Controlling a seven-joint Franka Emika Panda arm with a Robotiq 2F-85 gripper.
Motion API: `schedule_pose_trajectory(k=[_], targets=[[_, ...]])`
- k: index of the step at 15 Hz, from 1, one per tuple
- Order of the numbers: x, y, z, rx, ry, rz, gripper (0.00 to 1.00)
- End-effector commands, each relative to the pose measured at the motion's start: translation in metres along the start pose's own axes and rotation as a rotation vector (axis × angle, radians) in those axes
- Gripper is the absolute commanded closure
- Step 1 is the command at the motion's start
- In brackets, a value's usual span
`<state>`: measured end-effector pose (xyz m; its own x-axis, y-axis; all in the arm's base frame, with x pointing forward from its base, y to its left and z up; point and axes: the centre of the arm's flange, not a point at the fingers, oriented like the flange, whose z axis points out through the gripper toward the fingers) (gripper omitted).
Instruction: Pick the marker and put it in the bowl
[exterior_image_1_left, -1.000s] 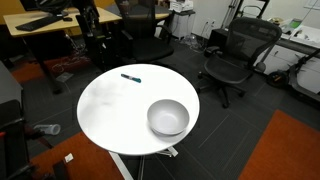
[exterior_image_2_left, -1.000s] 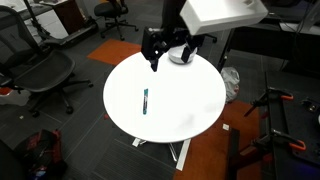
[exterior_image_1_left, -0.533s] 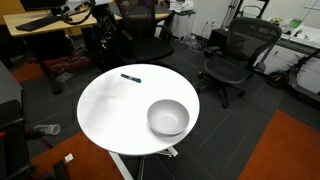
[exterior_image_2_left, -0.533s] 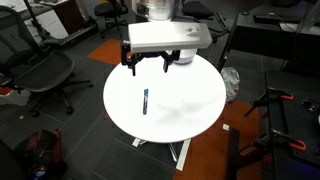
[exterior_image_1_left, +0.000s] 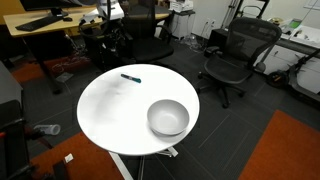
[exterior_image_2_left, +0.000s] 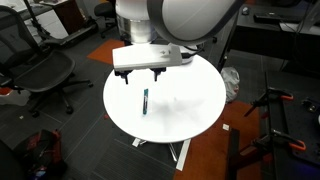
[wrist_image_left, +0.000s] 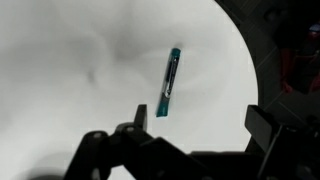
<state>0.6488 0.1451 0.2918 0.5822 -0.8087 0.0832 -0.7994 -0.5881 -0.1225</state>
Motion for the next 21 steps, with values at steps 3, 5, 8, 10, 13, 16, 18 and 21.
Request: schedule_pose_trajectory(k=[3,5,8,10,13,16,18,21], targets=[[0.008,-0.011,0.03,-0.008,-0.012,0.026,0.0],[0.01,-0.01,0.04,-0.016,-0.021,0.03,0.0],[0.013,-0.009,0.056,-0.029,-0.033,0.032,0.0],[0.016,-0.008,0.067,-0.037,-0.039,0.035,0.0],[0.024,-0.008,0.082,-0.048,-0.042,0.041,0.0],[0.034,-0.006,0.096,-0.055,-0.046,0.054,0.0],[0.038,-0.005,0.105,-0.06,-0.054,0.063,0.0],[0.043,-0.005,0.118,-0.065,-0.062,0.072,0.0]])
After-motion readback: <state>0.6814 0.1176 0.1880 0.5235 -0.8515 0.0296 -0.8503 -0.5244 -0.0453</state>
